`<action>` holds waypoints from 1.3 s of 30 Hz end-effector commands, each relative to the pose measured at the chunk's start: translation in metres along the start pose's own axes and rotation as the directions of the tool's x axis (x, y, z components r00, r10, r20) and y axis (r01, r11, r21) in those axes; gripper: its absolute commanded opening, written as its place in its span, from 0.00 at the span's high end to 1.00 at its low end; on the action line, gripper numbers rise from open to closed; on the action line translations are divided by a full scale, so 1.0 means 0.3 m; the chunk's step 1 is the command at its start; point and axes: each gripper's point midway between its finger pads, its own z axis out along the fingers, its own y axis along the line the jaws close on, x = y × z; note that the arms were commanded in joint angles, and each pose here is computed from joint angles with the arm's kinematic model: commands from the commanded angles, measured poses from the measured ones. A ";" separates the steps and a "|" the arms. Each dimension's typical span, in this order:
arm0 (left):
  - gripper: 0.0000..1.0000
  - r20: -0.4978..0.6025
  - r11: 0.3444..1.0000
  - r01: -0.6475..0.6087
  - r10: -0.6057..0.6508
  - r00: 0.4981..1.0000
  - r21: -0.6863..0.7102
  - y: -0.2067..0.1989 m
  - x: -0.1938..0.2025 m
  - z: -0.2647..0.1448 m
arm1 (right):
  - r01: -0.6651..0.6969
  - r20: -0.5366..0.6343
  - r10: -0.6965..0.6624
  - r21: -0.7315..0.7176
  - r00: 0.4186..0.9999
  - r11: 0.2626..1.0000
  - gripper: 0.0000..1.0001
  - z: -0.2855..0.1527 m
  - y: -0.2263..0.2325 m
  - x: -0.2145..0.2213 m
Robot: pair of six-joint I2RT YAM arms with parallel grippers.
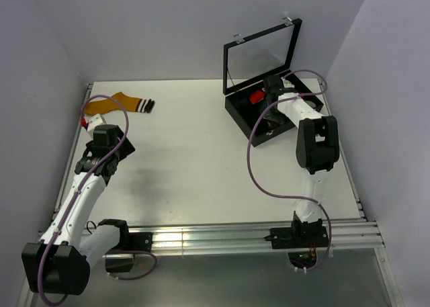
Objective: Roll the socks
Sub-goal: Place the sock in the storage box.
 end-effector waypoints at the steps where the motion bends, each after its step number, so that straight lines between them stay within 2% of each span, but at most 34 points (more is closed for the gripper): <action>1: 0.29 0.031 1.000 -0.005 0.005 1.000 -0.004 -0.002 -0.028 -0.004 | 0.001 -0.011 -0.001 0.007 1.000 1.000 1.00 0.078 0.001 0.014; 7: 0.30 0.032 1.000 -0.005 0.005 0.999 -0.005 -0.002 -0.028 -0.004 | 0.017 -0.091 -0.018 -0.010 0.996 1.000 1.00 0.073 0.000 0.072; 12: 0.30 0.030 1.000 -0.006 0.006 1.000 0.003 -0.006 -0.027 -0.003 | 0.047 -0.203 -0.053 -0.037 0.978 0.998 1.00 0.055 0.011 0.128; 13: 0.30 0.029 1.000 -0.006 0.006 1.000 0.004 -0.007 -0.026 -0.003 | 0.050 -0.210 -0.058 -0.047 0.976 0.998 0.98 0.054 0.009 0.154; 14: 0.30 0.030 1.000 -0.005 0.005 1.000 0.005 -0.007 -0.027 -0.004 | 0.035 -0.189 -0.047 -0.065 0.981 0.997 0.88 0.020 0.009 0.140; 17: 0.30 0.031 1.000 -0.004 0.004 0.999 0.009 -0.010 -0.029 -0.006 | 0.015 -0.158 -0.029 -0.084 0.987 0.996 0.75 -0.005 -0.001 0.145; 24: 0.30 0.027 1.000 -0.005 0.004 1.000 0.024 -0.019 -0.027 -0.006 | 0.029 -0.222 -0.041 -0.059 0.974 0.998 0.80 0.035 -0.018 0.236; 27: 0.30 0.026 1.000 -0.003 0.002 1.000 0.029 -0.022 -0.025 -0.006 | 0.021 -0.227 -0.030 -0.042 0.973 0.999 0.75 0.026 -0.034 0.255; 33: 0.30 0.030 0.999 -0.002 0.001 1.000 0.035 -0.024 -0.027 -0.009 | 0.050 -0.274 -0.046 0.008 0.961 0.999 0.73 0.028 -0.045 0.245; 39: 0.30 0.038 0.999 0.001 -0.002 0.999 0.039 -0.024 -0.034 -0.015 | 0.074 -0.335 -0.076 -0.019 0.939 0.997 0.66 0.025 -0.026 0.270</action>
